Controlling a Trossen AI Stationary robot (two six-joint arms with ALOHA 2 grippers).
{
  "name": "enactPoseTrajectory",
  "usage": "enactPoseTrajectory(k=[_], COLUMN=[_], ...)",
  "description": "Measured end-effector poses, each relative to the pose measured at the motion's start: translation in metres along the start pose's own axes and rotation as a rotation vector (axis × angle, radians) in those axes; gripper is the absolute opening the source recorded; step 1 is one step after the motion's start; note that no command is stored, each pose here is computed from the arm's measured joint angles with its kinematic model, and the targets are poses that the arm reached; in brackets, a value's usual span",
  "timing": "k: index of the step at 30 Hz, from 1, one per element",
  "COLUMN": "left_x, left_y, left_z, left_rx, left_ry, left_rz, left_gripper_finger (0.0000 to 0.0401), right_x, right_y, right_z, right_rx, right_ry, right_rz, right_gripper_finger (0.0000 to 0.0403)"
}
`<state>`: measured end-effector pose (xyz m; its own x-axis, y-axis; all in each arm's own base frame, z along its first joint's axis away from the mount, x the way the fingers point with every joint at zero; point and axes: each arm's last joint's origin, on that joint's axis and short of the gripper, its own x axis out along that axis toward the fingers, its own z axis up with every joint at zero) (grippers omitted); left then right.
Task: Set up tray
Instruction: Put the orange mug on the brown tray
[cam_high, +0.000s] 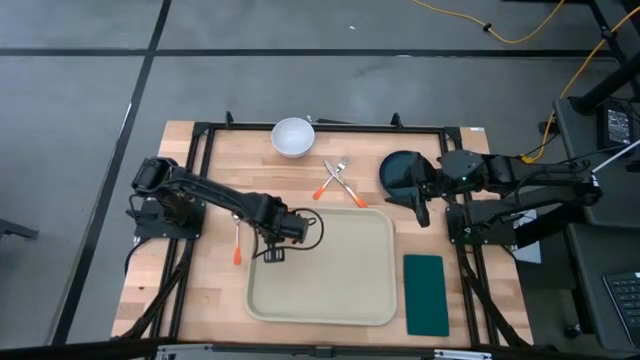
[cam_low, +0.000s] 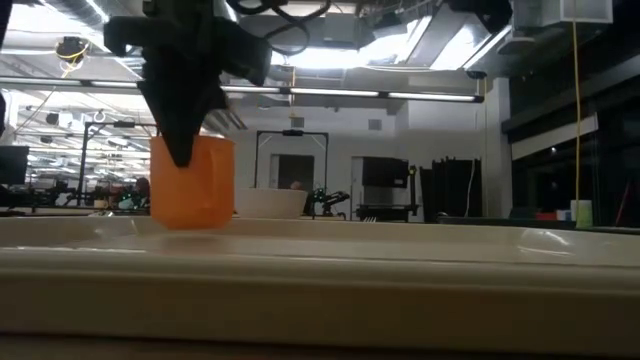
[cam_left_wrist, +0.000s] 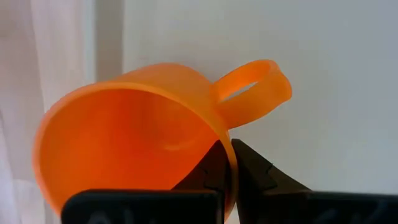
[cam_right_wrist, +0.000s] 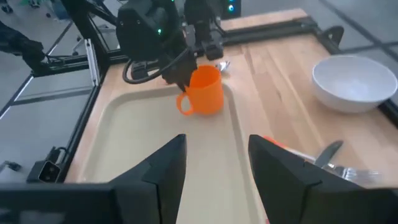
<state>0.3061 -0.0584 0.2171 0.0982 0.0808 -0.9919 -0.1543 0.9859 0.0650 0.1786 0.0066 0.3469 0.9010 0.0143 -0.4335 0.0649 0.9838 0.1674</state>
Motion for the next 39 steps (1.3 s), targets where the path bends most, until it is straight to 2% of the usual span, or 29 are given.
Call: enactPoseTrajectory(k=[8,22,30,34,39], left_x=[0.001,0.005,0.018,0.019,0.020], left_y=[0.014,0.014,0.014,0.017,0.018], left_z=[0.002,0.001,-0.007,-0.006,-0.005], left_rx=[-0.017,0.025,-0.024,-0.057,-0.089], left_ry=[0.028,0.033,0.053,0.053,0.068], left_rz=[0.002,-0.022,-0.018,-0.024,-0.057], left_gripper_finger=[0.0002,0.0003,0.0005,0.0019,0.0062], right_x=[0.000,0.000,0.000,0.000,0.000], right_y=[0.000,-0.001,-0.001,-0.001,-0.001], right_z=[-0.002,-0.003,-0.003,-0.003,-0.003], right_rx=[0.034,0.055,0.055,0.054,0.053], right_ry=[0.018,0.033,0.033,0.032,0.032], right_rz=[-0.004,-0.008,-0.008,-0.007,-0.008], right_gripper_finger=[0.0178,0.0178,0.0178,0.0178,0.0178])
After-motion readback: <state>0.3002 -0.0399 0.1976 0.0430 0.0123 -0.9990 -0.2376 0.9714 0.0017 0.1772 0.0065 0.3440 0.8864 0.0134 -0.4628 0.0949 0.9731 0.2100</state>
